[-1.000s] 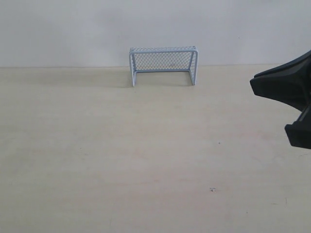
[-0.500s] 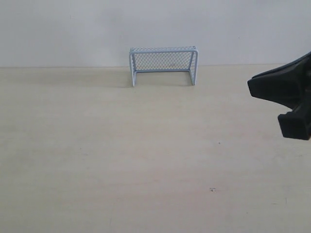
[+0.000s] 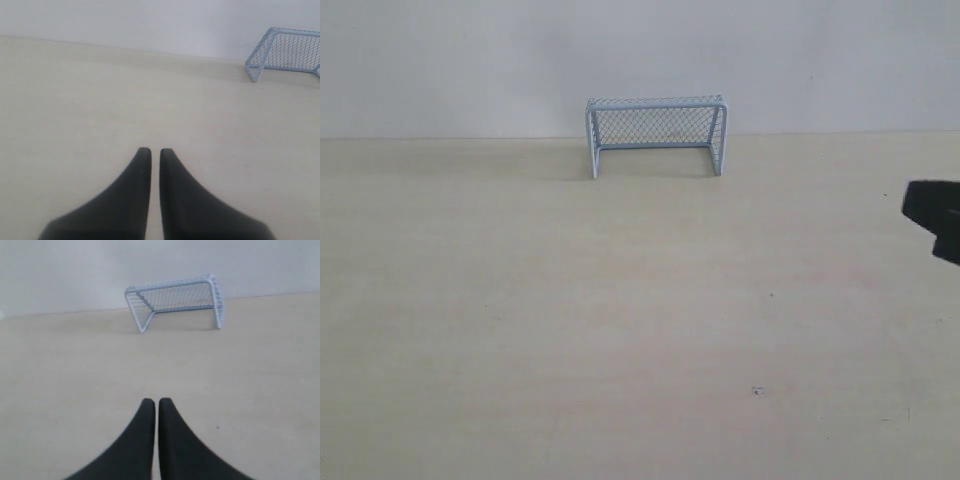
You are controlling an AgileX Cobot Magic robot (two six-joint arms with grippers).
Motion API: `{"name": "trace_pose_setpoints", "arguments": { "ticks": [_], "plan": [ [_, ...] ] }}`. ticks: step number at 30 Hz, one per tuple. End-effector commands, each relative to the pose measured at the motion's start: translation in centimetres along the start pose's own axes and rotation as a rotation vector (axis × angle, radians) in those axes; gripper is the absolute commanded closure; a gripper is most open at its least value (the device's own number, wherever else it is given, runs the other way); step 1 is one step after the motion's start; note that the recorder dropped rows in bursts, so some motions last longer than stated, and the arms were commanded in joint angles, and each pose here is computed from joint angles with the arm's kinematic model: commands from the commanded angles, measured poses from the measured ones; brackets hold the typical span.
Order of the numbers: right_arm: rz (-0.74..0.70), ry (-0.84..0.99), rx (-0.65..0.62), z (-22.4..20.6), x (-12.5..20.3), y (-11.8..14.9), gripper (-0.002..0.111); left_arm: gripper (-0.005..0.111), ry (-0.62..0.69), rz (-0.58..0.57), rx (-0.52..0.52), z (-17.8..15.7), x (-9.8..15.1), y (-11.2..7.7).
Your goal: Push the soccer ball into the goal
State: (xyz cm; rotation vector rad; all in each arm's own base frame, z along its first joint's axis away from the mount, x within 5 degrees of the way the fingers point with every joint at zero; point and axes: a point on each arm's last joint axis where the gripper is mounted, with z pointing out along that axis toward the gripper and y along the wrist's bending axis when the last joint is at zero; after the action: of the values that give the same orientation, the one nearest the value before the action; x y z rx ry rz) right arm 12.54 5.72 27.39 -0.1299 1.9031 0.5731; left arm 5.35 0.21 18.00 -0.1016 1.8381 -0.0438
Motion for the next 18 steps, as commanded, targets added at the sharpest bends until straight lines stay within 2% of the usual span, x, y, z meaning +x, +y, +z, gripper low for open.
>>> {"name": "trace_pose_setpoints", "arguments": {
  "ticks": [1,10,18],
  "plan": [
    [0.112,-0.119,0.098,-1.7,2.9,-1.9,0.108,0.1,-0.018,-0.014,0.002,-0.1,-0.2,0.0],
    [0.116,-0.34,0.14,-4.9,6.9,-3.7,0.108,0.1,-0.018,-0.014,0.002,-0.1,-0.2,0.0],
    [0.117,-0.467,0.182,-6.0,7.2,-4.1,0.108,0.1,-0.018,-0.014,0.002,-0.1,-0.2,0.0]
  ]
}}
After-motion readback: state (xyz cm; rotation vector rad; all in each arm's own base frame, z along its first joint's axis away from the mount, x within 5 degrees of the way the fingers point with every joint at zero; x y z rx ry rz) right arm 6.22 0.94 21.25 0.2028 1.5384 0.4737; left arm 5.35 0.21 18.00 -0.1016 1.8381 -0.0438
